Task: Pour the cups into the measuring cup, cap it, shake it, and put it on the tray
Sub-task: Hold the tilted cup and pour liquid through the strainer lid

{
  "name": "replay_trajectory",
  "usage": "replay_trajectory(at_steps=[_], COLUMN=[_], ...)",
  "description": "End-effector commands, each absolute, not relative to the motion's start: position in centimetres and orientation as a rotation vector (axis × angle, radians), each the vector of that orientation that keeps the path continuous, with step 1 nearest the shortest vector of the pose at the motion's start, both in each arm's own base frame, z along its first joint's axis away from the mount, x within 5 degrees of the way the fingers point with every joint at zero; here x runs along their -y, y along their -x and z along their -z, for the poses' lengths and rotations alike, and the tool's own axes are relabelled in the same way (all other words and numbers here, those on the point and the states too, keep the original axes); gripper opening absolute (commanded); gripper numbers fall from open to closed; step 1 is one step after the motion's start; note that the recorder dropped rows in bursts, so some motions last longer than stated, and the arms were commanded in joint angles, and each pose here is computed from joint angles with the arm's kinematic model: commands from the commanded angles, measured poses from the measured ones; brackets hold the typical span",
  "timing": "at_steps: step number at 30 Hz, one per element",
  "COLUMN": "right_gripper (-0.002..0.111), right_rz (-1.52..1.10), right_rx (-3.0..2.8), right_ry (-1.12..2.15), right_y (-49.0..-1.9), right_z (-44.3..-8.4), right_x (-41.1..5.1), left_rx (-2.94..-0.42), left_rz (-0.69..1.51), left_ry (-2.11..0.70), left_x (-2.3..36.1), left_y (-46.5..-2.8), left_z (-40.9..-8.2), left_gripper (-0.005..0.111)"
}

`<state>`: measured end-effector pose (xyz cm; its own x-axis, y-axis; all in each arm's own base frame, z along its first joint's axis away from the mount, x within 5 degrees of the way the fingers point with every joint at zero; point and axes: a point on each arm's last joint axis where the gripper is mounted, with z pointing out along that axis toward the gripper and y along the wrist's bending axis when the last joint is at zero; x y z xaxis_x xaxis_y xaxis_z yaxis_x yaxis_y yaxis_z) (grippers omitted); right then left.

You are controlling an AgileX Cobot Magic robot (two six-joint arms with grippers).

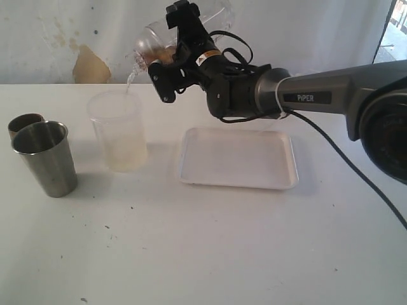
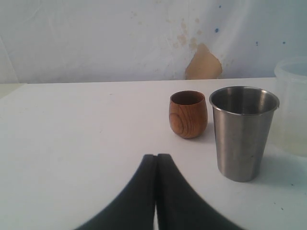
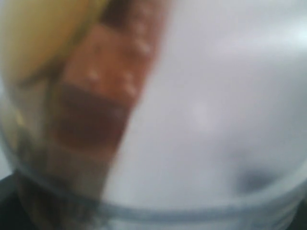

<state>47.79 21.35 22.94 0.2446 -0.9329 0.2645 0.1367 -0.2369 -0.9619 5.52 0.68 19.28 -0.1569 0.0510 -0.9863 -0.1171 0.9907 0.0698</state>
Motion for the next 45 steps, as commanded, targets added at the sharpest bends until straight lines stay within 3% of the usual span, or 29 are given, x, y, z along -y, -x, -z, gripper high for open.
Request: replay_trajectory(at_steps=[1,45], right_gripper=[0.0,0.0], right_rz=[1.318,1.344], right_rx=[-0.718,-0.598], right_ry=[1.339,1.377], right_y=[-47.5,-47.1], right_z=[-24.8,-25.0], right_x=[-21.6,-22.5], left_rx=[-1.718,-1.718], left_rz=[-0.15,-0.15], left_ry=[0.048,0.048], left_x=[-0.7,-0.7], left_y=[-5.5,-5.5], left_z=[-19.2,-19.2], left_gripper=[0.0,0.0])
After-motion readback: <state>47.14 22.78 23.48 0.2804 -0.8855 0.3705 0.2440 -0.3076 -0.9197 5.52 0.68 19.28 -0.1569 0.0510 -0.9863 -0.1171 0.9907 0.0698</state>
